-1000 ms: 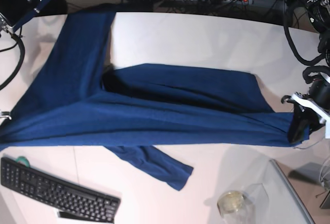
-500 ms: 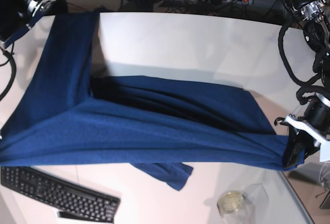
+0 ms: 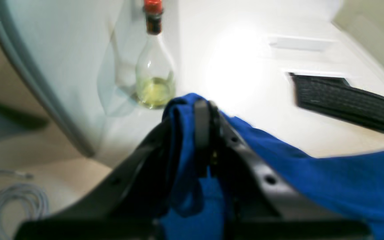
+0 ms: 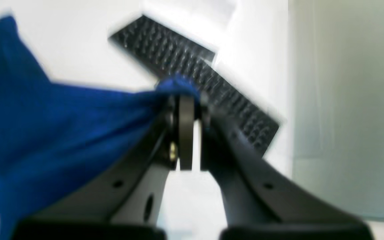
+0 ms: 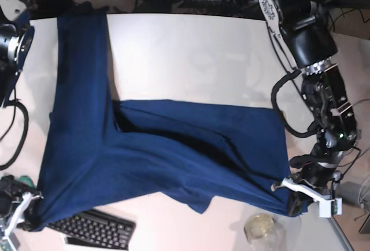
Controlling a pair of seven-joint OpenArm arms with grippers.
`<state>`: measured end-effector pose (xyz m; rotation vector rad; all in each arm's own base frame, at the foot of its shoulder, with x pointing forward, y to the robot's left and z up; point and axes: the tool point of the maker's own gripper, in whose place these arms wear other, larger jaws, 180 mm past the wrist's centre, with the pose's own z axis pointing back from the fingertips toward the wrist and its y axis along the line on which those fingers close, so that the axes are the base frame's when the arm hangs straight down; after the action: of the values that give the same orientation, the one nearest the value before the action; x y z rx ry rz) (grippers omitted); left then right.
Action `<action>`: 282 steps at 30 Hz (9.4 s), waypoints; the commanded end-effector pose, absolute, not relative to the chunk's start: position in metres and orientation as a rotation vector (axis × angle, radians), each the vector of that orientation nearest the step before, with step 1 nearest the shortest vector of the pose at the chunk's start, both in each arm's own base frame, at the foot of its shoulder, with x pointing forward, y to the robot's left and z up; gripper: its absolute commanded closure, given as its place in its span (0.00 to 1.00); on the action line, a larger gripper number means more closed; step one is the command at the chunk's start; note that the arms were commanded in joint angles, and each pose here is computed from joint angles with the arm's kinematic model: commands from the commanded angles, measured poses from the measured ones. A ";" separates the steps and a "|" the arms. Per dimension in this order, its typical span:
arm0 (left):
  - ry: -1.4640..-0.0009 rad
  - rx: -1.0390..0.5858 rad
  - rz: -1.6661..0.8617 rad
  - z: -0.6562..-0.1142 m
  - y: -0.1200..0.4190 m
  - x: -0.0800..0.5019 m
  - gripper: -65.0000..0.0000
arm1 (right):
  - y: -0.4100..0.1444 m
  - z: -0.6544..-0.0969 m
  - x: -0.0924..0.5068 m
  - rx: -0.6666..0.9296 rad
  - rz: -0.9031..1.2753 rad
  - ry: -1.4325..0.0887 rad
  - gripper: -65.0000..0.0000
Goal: Layout the t-shirt on the table in an organized manner, then fold the t-shirt properly
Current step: 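Lower the held shirt ends with both grippers toward the keyboard, then release the shirt and raise both grippers away, then move both grippers to opposite shirt edges and grasp them, then pull the grasped shirt edges apart with both grippers, stretching it, then drag the shirt edge with the right gripper away from the left gripper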
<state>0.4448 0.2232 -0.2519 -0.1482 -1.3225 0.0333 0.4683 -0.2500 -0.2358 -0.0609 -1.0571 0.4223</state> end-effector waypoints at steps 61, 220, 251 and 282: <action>-1.134 0.007 0.224 -0.392 0.306 0.238 0.00 | -0.161 -0.485 0.196 0.121 0.407 -0.374 0.99; -1.092 -0.151 0.408 -0.392 0.288 0.352 1.00 | -0.164 -0.428 0.293 0.055 0.336 -0.536 0.99; -1.129 -0.179 0.326 -0.374 0.264 0.364 1.00 | -0.183 -0.396 0.415 -0.049 0.455 -0.447 0.60; -1.105 -0.168 0.328 -0.383 0.266 0.353 1.00 | -0.150 -0.476 0.307 0.122 0.124 -0.451 0.42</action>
<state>0.3425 0.2599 -0.4020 -0.1732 -1.0399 0.3343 0.2899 -0.1498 -0.4886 0.1186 -0.3955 0.1285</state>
